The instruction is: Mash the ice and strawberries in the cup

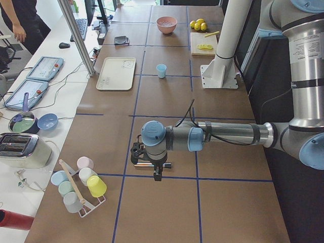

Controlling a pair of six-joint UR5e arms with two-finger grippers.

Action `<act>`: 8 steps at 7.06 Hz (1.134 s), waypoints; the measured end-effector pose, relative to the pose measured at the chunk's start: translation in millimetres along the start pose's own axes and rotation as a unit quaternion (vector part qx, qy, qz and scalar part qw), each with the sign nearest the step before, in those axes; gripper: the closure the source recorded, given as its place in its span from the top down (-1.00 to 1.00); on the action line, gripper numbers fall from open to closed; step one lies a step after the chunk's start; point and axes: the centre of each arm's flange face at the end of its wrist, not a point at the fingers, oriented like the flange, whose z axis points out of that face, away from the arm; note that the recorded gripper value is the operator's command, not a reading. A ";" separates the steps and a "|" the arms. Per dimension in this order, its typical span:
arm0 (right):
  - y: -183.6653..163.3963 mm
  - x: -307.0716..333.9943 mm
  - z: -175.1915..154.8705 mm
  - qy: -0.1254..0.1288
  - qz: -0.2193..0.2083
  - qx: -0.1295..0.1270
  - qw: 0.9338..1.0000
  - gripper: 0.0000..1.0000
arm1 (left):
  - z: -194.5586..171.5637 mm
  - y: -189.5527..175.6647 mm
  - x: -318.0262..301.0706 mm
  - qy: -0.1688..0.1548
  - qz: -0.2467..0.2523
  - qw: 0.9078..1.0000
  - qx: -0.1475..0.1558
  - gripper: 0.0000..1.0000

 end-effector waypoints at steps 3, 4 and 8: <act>16.7 10.2 -14.6 -0.004 -0.024 -0.030 0.999 1.00 | -2.7 -1.1 2.9 0.000 0.004 1.000 0.003 1.00; 18.6 11.8 -17.0 -0.003 -0.026 -0.030 0.999 1.00 | -3.4 -1.1 3.6 0.000 0.004 1.000 0.004 1.00; 18.3 14.7 -18.7 -0.002 -0.024 -0.027 0.999 1.00 | -7.0 -4.6 7.4 0.000 0.010 1.000 0.010 1.00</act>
